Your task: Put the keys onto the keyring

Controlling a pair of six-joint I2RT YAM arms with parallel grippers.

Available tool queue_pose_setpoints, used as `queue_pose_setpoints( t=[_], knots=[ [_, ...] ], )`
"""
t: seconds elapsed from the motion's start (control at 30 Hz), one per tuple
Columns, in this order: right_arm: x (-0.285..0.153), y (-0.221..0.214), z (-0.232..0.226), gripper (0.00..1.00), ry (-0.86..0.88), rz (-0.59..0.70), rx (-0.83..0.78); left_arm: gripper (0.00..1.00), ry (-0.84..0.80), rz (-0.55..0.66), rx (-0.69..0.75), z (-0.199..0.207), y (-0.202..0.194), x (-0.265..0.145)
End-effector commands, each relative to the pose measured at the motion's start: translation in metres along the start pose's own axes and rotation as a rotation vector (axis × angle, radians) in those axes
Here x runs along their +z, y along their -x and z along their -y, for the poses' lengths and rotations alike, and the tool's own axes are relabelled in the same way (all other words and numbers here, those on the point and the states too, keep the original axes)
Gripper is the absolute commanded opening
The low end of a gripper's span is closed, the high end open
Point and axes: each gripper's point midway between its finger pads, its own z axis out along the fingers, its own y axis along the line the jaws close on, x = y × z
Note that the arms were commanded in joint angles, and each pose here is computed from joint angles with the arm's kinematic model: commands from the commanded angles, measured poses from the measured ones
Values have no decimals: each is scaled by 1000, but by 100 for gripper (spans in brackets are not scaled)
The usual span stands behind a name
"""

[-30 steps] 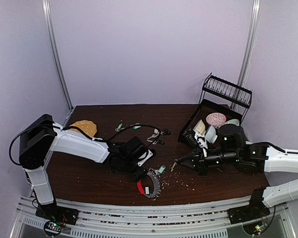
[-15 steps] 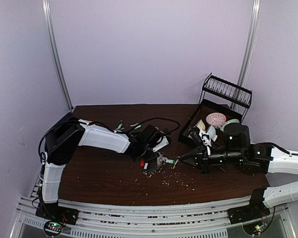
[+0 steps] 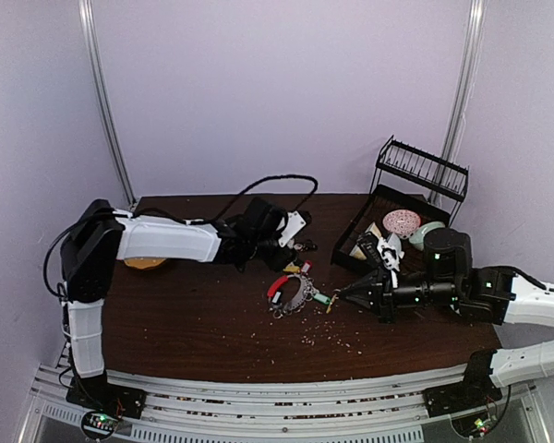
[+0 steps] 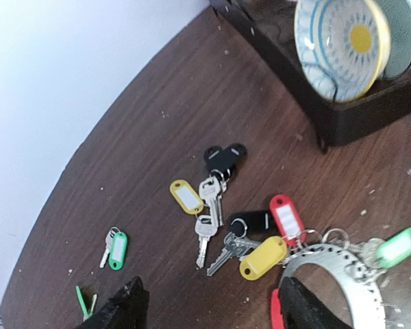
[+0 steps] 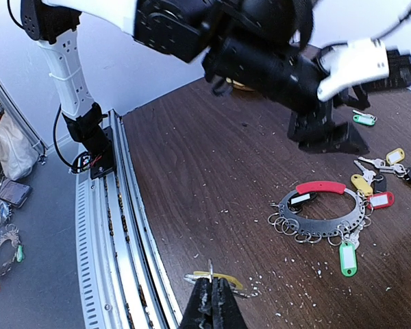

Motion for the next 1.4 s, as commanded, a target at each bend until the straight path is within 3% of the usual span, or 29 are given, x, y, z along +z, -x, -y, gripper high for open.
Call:
queue_pose_setpoints(
  t=[0.0, 0.03, 0.1, 0.27, 0.4, 0.8, 1.37],
  knots=[
    [1, 3, 2, 0, -6, 16, 4, 49, -178, 36, -468, 21, 2, -40],
    [1, 3, 2, 0, -5, 17, 3, 40, -222, 31, -554, 30, -8, -48],
    [2, 1, 2, 0, -4, 17, 3, 36, -253, 31, -689, 43, -23, -63],
    [3, -1, 1, 0, 4, 6, 5, 37, -259, -79, -639, 91, -40, -75],
    [3, -3, 1, 0, 5, 14, 7, 36, -330, -144, -685, 117, -62, -66],
    [-1, -5, 2, 0, -4, 14, 15, 36, -295, -180, -667, 120, -65, -35],
    [0, -10, 3, 0, -5, 5, 20, 33, -276, -247, -683, 122, -86, -26]
  ],
)
